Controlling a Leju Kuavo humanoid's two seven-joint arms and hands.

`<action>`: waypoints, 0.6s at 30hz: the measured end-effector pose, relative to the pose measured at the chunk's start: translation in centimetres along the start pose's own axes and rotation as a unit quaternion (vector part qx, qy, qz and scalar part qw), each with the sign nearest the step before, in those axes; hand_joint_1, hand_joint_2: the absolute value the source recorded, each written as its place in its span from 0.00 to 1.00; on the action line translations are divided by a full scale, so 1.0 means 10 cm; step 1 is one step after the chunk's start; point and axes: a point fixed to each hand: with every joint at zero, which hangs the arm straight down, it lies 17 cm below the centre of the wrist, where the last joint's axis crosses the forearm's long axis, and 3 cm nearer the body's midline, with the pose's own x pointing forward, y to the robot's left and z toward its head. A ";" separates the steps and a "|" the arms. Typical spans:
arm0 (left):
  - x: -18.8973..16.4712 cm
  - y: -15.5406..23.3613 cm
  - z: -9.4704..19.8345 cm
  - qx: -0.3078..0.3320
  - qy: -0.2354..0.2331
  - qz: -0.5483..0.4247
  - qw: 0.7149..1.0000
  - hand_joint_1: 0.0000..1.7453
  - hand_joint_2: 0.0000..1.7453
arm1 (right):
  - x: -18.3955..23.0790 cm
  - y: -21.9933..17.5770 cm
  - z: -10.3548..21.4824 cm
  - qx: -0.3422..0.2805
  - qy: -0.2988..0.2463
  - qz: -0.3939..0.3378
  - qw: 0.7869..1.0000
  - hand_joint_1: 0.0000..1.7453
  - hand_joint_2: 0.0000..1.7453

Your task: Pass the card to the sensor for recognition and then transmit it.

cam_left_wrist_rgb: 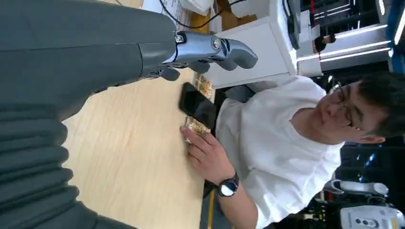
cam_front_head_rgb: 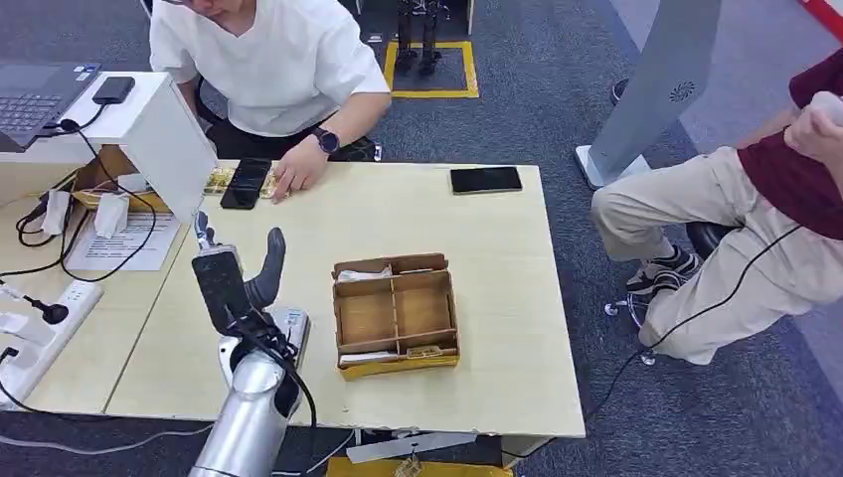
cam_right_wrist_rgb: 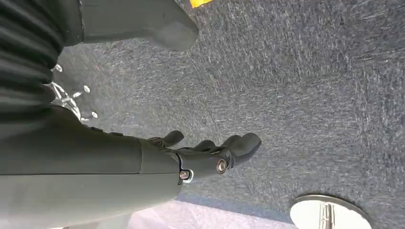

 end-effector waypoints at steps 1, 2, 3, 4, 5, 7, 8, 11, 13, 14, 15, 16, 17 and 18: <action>0.04 0.01 0.01 0.000 -0.006 0.003 1.000 0.00 1.00 | -0.01 0.00 0.00 -0.001 0.001 -0.001 1.000 0.00 1.00; 0.10 0.05 0.04 0.002 -0.018 0.006 1.000 0.00 1.00 | -0.02 -0.01 0.00 -0.002 0.002 -0.002 1.000 0.00 1.00; 0.17 0.08 0.09 0.004 -0.031 0.011 0.999 0.00 1.00 | -0.03 -0.02 0.00 -0.003 0.002 -0.002 1.000 0.00 1.00; 0.27 0.13 0.12 0.009 -0.048 0.018 0.999 0.00 1.00 | -0.04 -0.02 0.00 -0.004 0.003 -0.003 1.000 0.00 1.00; 0.35 0.18 0.17 0.014 -0.062 0.022 0.998 0.00 0.00 | -0.05 -0.03 0.00 -0.005 0.003 -0.003 1.000 0.00 1.00; 0.51 0.30 0.25 0.025 -0.090 0.031 0.995 0.00 0.00 | -0.08 -0.04 0.00 -0.007 0.006 -0.003 1.000 0.00 1.00; 0.59 0.38 0.29 0.034 -0.104 0.040 0.993 0.00 0.00 | -0.10 -0.05 0.00 -0.008 0.007 -0.004 1.000 0.00 1.00; 0.75 0.62 0.42 0.063 -0.122 0.076 0.988 0.00 0.00 | -0.12 -0.07 -0.01 -0.012 0.011 -0.004 1.000 0.00 1.00; 0.75 0.75 0.46 0.081 -0.109 0.108 0.985 0.00 0.00 | -0.14 -0.09 0.00 -0.016 0.016 -0.008 1.000 0.00 1.00; 0.77 0.80 0.49 0.086 -0.108 0.117 0.984 0.00 1.00 | -0.15 -0.09 0.00 -0.017 0.019 -0.010 1.000 0.00 1.00; 0.81 0.83 0.51 0.090 -0.110 0.125 0.982 0.00 1.00 | -0.17 -0.11 -0.01 -0.020 0.020 -0.011 1.000 0.00 1.00; 0.83 0.86 0.53 0.092 -0.113 0.129 0.981 0.00 1.00 | -0.17 -0.11 0.00 -0.020 0.021 -0.011 1.000 0.00 1.00; 0.88 0.89 0.56 0.095 -0.120 0.134 0.979 0.00 1.00 | -0.17 -0.12 -0.01 -0.022 0.021 -0.011 0.999 0.00 1.00; 0.92 0.92 0.59 0.099 -0.124 0.140 0.977 0.00 1.00 | -0.17 -0.12 -0.01 -0.023 0.021 -0.009 0.999 0.00 1.00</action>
